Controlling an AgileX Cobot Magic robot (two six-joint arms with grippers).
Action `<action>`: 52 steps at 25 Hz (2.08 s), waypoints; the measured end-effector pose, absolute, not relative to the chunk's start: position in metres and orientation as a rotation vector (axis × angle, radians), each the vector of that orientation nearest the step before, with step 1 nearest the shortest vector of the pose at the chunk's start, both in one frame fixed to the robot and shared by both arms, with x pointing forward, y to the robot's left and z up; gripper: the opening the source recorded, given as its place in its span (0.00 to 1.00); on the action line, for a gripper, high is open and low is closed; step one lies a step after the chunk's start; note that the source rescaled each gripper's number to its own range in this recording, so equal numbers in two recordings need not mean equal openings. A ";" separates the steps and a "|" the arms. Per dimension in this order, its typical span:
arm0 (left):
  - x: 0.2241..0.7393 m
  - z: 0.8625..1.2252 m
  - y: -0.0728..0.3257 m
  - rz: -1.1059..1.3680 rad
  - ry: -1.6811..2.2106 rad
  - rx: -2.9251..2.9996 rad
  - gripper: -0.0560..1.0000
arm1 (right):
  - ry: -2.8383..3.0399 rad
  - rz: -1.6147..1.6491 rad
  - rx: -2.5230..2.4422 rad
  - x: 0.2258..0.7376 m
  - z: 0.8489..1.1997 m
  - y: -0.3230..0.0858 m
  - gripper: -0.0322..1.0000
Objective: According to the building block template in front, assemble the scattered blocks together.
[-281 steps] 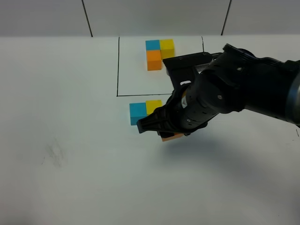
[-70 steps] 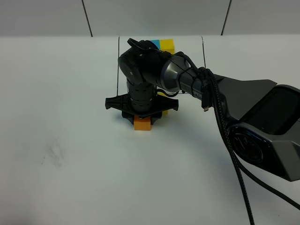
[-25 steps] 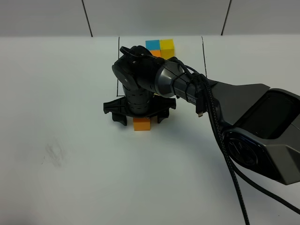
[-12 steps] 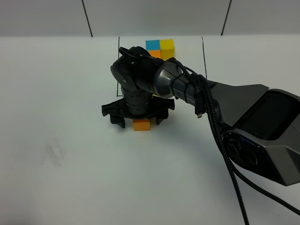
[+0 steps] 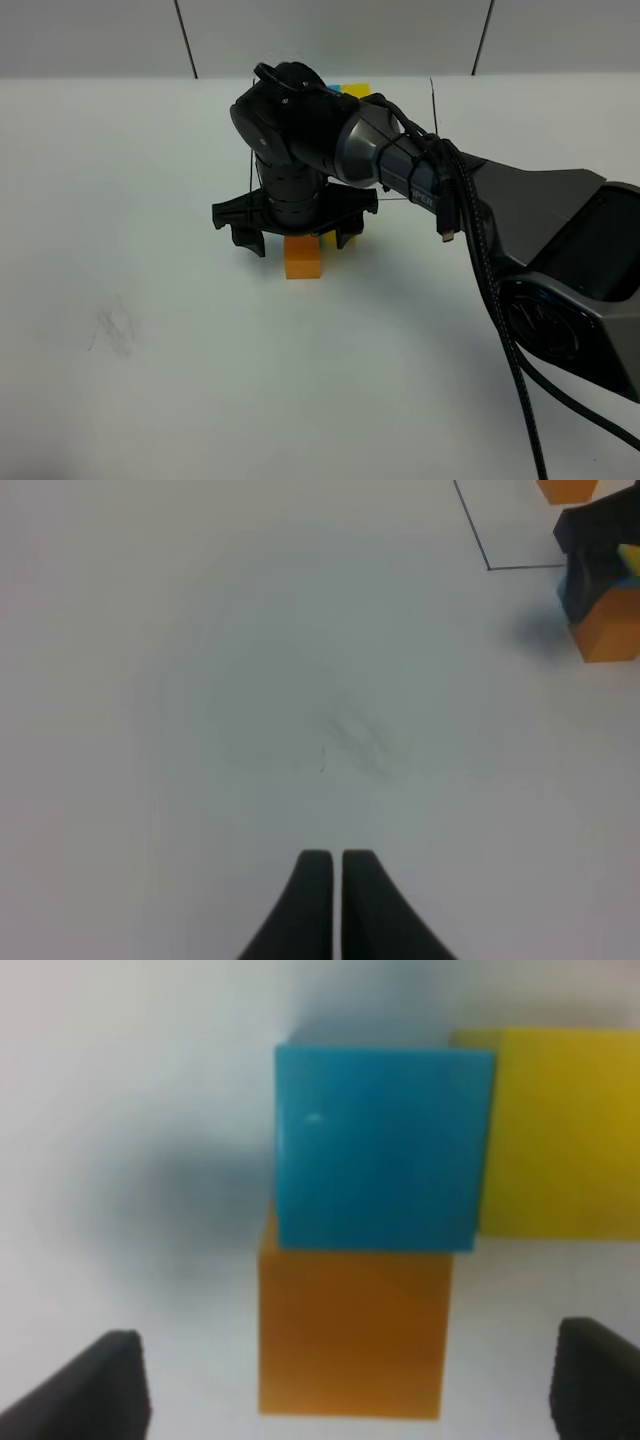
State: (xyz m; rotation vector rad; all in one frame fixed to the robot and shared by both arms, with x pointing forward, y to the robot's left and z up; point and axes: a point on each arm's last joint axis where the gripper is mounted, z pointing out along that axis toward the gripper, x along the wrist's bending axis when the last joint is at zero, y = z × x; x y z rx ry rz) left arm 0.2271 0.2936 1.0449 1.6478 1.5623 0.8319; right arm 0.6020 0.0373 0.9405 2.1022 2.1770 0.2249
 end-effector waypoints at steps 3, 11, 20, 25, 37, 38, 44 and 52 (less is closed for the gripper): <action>0.227 1.045 0.294 0.832 1.562 1.648 0.06 | 2.178 0.279 2.095 0.599 0.958 0.039 0.90; 0.227 1.045 0.294 0.832 1.562 1.648 0.06 | 2.167 0.362 2.087 0.596 0.986 0.037 0.42; 0.227 1.045 0.294 0.832 1.562 1.648 0.06 | 2.172 0.359 2.084 0.596 0.986 0.037 0.04; 0.227 1.045 0.294 0.832 1.562 1.648 0.06 | 2.172 0.357 2.084 0.596 0.986 0.037 0.04; 0.227 1.045 0.294 0.832 1.562 1.648 0.06 | 2.198 0.330 1.868 0.603 0.990 0.029 0.04; 0.227 1.045 0.294 0.832 1.562 1.648 0.06 | 2.202 0.319 1.807 0.605 0.992 0.027 0.04; 0.227 1.045 0.294 0.832 1.562 1.648 0.06 | 2.222 0.306 1.696 0.615 1.002 0.011 0.04; 0.227 1.045 0.294 0.832 1.562 1.648 0.06 | 2.228 0.238 1.661 0.626 1.013 -0.030 0.04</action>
